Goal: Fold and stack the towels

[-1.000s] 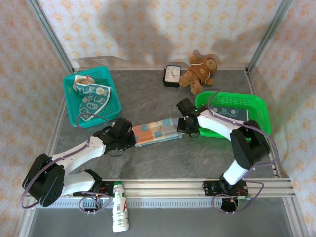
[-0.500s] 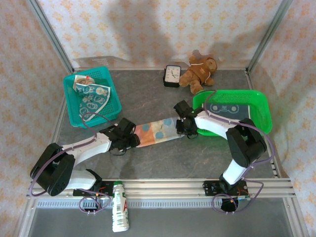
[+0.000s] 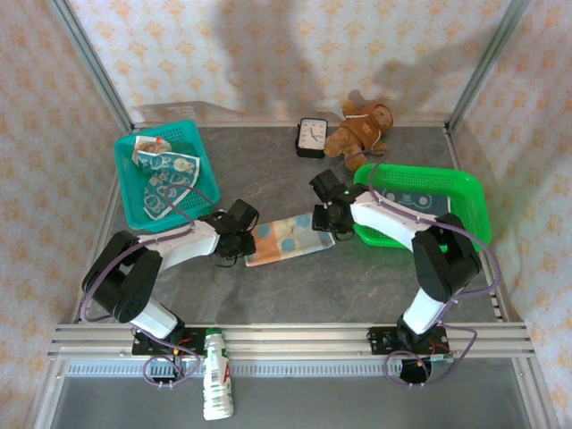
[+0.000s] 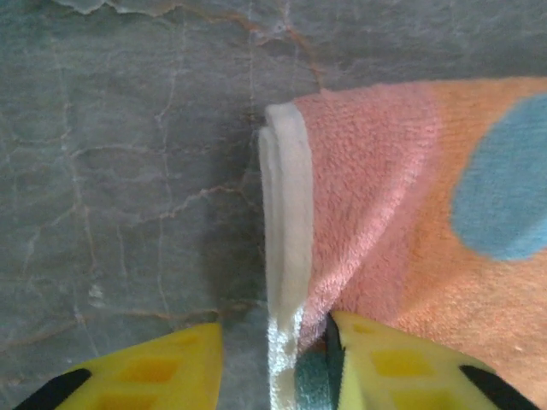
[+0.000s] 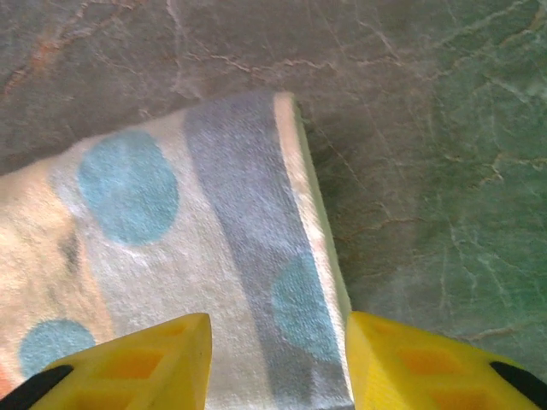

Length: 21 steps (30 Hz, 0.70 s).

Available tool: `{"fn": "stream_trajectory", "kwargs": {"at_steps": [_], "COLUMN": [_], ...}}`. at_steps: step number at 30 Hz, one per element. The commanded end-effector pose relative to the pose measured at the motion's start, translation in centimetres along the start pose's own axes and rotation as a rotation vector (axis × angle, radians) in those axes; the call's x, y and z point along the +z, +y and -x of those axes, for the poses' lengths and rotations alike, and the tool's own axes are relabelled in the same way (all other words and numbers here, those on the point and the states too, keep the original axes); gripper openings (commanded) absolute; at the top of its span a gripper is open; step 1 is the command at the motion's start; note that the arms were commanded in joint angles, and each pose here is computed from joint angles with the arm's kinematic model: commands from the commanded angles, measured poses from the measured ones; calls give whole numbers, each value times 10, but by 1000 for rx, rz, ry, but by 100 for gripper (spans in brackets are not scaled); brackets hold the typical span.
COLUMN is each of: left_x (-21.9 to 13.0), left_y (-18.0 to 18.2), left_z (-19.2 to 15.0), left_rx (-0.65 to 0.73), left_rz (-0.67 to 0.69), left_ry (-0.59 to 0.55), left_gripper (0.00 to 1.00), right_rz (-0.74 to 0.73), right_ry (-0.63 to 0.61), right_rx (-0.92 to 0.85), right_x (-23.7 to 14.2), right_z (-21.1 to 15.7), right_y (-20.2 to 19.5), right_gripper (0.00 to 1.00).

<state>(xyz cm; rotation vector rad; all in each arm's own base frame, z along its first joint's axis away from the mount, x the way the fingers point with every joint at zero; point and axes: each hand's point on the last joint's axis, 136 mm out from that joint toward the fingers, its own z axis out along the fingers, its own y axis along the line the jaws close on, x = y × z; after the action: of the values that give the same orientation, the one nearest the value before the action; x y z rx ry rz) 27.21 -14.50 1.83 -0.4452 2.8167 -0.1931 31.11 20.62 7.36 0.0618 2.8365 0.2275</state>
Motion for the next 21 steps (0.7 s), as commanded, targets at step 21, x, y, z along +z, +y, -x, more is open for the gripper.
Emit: {"fn": "stream_trajectory", "kwargs": {"at_steps": [21], "left_x": [-7], "left_y": [61], "left_z": [-9], "left_rx": [-18], "left_rz": [105], "left_ry": [44], "left_gripper": [21], "right_rz": [131], "right_ry": [14], "right_rx": [-7], "right_x": [46], "right_z": [-22], "right_y": [62], "right_gripper": [53]}}
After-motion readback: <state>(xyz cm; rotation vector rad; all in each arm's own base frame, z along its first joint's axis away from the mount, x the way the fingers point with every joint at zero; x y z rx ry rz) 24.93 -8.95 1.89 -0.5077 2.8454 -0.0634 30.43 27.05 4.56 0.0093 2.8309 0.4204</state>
